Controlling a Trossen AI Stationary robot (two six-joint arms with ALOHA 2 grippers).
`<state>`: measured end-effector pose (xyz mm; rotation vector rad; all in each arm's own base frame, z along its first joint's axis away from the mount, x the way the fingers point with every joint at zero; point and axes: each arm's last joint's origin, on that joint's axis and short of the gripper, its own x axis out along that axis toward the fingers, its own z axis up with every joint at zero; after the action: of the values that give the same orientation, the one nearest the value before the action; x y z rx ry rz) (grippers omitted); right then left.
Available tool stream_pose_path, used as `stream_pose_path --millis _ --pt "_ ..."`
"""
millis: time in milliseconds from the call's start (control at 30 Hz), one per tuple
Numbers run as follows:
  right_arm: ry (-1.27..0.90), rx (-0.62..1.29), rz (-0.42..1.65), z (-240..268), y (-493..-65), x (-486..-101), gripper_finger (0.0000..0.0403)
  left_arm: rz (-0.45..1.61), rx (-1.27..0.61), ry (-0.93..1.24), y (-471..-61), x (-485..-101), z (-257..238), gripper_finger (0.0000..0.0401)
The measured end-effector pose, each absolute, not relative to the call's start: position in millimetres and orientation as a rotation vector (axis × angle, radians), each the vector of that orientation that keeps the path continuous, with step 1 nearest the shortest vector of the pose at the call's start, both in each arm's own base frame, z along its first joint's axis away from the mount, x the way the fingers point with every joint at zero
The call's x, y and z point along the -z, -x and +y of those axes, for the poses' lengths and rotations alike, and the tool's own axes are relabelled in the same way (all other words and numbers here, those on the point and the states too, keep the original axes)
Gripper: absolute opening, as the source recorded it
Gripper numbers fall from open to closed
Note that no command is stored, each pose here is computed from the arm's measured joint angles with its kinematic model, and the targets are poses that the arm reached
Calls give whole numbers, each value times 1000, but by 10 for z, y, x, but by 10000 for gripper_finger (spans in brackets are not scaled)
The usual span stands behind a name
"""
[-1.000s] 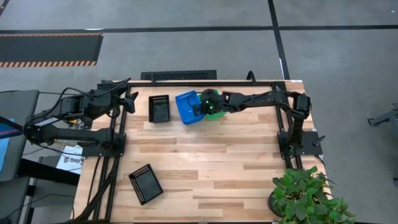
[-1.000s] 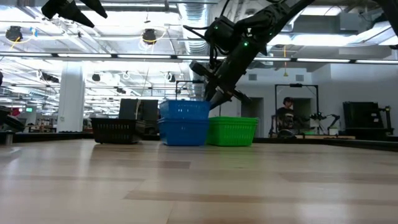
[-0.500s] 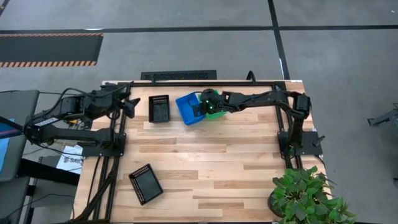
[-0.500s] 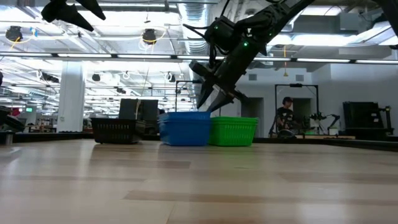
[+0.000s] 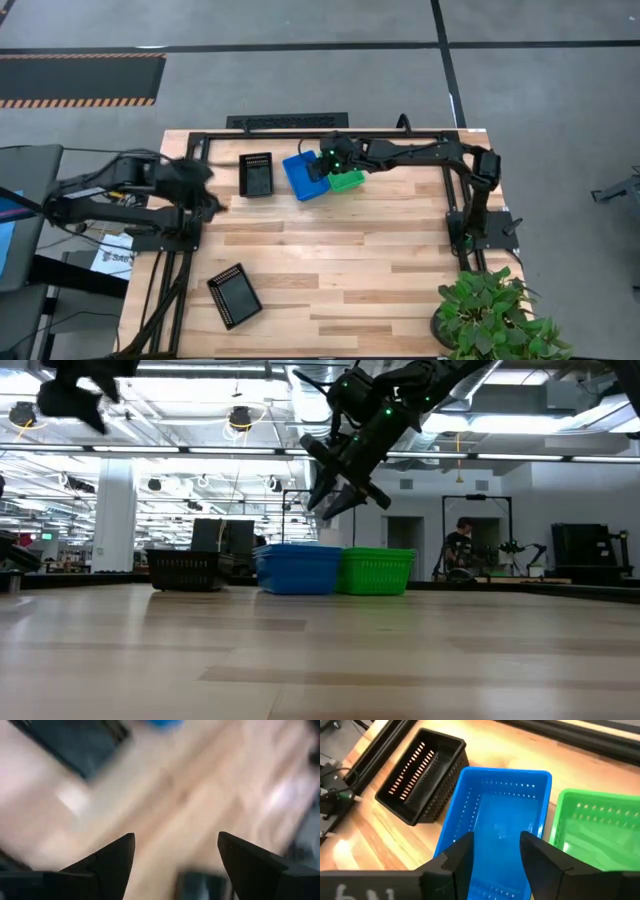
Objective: Stack baskets by color
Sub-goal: Stack the bottom black bin on top of the top black bins
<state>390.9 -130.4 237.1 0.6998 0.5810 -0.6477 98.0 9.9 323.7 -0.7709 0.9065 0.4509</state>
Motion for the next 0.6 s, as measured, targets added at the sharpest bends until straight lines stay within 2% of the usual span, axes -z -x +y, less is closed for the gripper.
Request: stream_pose_path --millis 233,367,600 --pt "-708 641 605 -1301 -3896 -2356 183 1230 -320 800 -1227 -2770 -145 274" --pt "-701 641 653 -1287 -3870 -2327 185 1266 -264 777 -1359 -2568 -303 274" --pt "-688 636 743 -1273 -3814 -2274 181 1367 -270 772 -1383 -2199 -540 274"
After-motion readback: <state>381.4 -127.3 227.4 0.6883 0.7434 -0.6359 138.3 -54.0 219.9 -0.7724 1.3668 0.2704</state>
